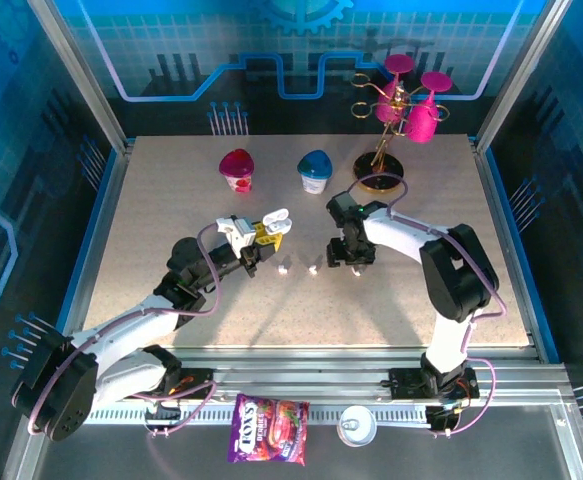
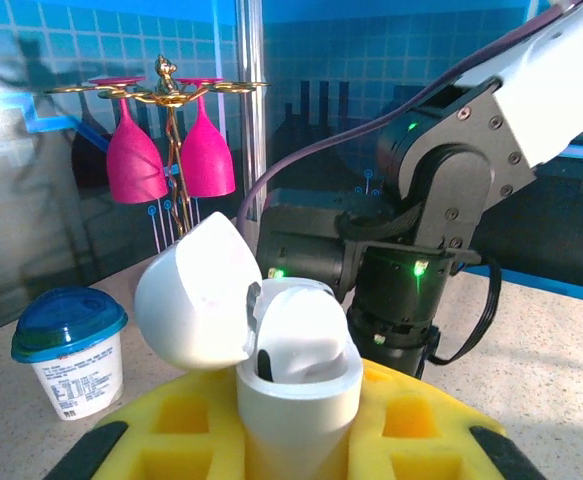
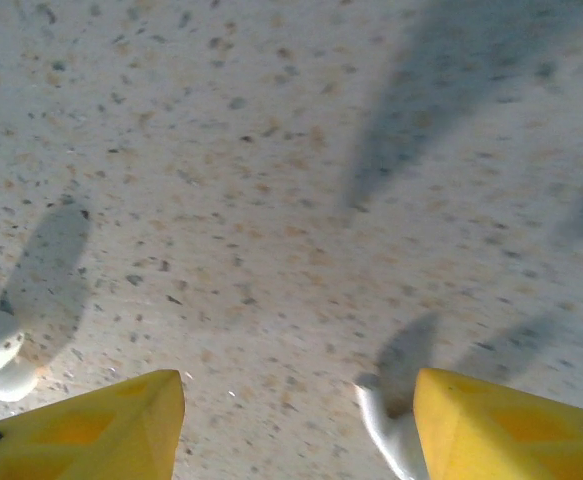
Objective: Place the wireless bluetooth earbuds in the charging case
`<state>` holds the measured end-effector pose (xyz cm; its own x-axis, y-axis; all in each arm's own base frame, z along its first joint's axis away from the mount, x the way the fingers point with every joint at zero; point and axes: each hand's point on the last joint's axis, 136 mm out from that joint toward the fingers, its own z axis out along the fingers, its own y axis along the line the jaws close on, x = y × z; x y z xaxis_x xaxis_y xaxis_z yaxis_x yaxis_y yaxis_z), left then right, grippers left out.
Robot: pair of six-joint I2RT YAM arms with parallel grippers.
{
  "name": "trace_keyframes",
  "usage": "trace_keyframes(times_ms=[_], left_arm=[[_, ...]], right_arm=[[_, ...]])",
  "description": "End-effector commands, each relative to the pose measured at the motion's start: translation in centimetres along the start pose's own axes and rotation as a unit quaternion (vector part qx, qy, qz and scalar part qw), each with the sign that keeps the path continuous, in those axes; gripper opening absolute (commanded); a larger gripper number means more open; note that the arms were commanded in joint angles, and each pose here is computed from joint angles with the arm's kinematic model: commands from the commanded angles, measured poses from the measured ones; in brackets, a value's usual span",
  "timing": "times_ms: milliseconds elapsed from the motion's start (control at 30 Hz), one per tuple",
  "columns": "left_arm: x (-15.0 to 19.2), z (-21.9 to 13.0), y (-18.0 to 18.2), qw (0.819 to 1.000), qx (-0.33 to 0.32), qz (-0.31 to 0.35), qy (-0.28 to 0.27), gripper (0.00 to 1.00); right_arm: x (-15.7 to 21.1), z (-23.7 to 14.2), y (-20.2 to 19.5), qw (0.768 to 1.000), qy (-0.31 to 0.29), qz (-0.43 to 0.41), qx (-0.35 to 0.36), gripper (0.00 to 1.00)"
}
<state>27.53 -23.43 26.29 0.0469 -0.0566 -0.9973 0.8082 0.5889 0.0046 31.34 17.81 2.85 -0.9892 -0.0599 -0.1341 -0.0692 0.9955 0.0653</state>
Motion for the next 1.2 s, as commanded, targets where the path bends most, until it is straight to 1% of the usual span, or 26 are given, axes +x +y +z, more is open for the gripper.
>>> trace_keyframes(times_ms=[0, 200, 433, 733, 1000, 1067, 1167], left_arm=[[-1.6, 0.0, -0.2, 1.000, 0.009, 0.015, -0.025, 0.02], [-1.4, 0.0, -0.2, 1.000, 0.008, 0.014, -0.022, 0.02], [-1.3, 0.1, -0.2, 1.000, 0.010, 0.014, -0.023, 0.02], [-1.4, 0.2, -0.2, 1.000, 0.013, 0.010, -0.027, 0.02], [-1.8, 0.3, -0.2, 0.999, 0.013, 0.013, -0.028, 0.02], [-1.8, 0.3, -0.3, 0.999, 0.014, 0.012, -0.028, 0.02], [-1.8, 0.3, -0.3, 0.999, 0.015, 0.012, -0.028, 0.02]], right_arm=[[0.4, 1.3, 1.4, 1.000, 0.019, -0.001, -0.024, 0.62], [1.9, 1.8, 1.6, 0.999, 0.033, -0.021, -0.002, 0.62], [4.0, 1.0, 2.0, 0.999, 0.040, -0.037, -0.001, 0.60], [6.2, 0.4, 2.8, 0.995, 0.055, -0.078, 0.003, 0.60], [7.9, -0.4, 0.2, 0.992, 0.073, -0.080, 0.058, 0.60], [8.0, -0.8, 0.0, 0.992, 0.070, -0.081, 0.059, 0.60], [7.2, -1.9, 0.2, 0.996, 0.039, -0.069, 0.045, 0.60]])
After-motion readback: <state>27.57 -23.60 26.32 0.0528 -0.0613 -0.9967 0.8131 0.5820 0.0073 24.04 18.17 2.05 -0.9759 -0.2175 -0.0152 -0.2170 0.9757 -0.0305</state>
